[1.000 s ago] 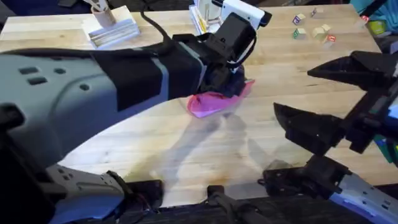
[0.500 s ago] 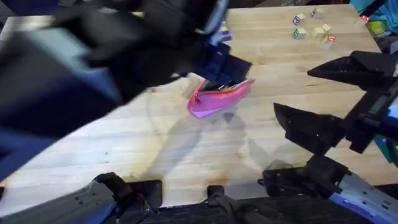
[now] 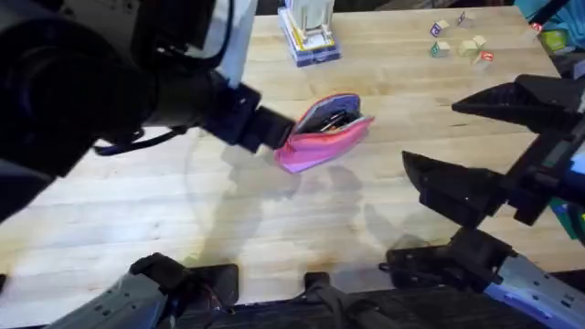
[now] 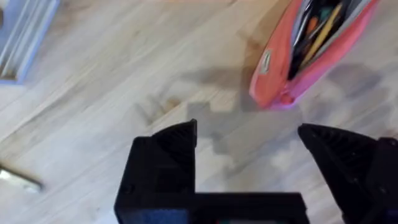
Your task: Unzip the bag, pick up the pens from the table one at a time and place them inside, then zip the bag closed.
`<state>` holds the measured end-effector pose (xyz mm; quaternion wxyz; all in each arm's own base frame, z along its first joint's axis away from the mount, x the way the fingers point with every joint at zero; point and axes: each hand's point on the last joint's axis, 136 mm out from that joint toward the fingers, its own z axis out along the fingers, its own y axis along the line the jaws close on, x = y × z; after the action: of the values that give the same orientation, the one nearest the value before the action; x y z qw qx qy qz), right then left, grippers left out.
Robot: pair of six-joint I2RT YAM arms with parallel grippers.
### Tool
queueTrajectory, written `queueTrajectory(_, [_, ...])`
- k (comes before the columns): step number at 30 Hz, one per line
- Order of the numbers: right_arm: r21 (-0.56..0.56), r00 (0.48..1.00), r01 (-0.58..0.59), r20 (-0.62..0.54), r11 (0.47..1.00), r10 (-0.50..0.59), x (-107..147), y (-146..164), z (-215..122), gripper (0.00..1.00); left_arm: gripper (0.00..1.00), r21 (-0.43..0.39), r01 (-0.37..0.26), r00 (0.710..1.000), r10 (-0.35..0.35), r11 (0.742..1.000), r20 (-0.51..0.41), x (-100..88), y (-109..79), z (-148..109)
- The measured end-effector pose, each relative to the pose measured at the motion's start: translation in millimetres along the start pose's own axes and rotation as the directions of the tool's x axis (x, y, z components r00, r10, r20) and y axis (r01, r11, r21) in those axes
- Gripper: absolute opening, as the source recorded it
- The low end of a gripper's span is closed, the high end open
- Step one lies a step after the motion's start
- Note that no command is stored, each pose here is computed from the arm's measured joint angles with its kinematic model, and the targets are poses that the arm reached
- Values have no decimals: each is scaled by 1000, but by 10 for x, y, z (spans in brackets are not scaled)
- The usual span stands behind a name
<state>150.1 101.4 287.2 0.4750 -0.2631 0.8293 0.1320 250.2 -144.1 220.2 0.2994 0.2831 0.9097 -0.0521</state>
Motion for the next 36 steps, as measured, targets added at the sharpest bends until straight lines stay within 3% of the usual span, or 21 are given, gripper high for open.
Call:
queueTrajectory(6, [0, 1000, 0, 0, 1000, 0, 1, 0, 0, 998, 993, -42, -20, 998, 17, 999, -63, 163, 219, -4])
queueTrajectory(11, [0, 1000, 0, 0, 1000, 0, 1, 0, 0, 998, 993, -47, -34, 996, 30, 998, -82, 211, 257, -8])
queueTrajectory(14, [-28, 1000, -12, -1, 1000, 12, 1, 48, -1, 998, 993, -46, -77, 995, 74, 996, -72, 181, 262, -6])
queueTrajectory(18, [-76, 997, -77, -7, 994, 77, 4, 132, 2, 998, 993, -5, -180, 980, 179, 984, -88, 227, 215, -8])
queueTrajectory(25, [-148, 955, -293, -90, 945, 282, 151, 298, 118, 998, 994, 95, -324, 943, 329, 941, -40, 237, 220, -18])
queueTrajectory(31, [-178, 930, -366, -49, 914, 363, 16, 330, 177, 998, 992, 185, -398, 916, 399, 899, 33, 299, 289, -73])
queueTrajectory(36, [-166, 911, -413, -100, 896, 401, 81, 360, 379, 998, 993, 235, -474, 881, 458, 849, 122, 334, 316, -145])
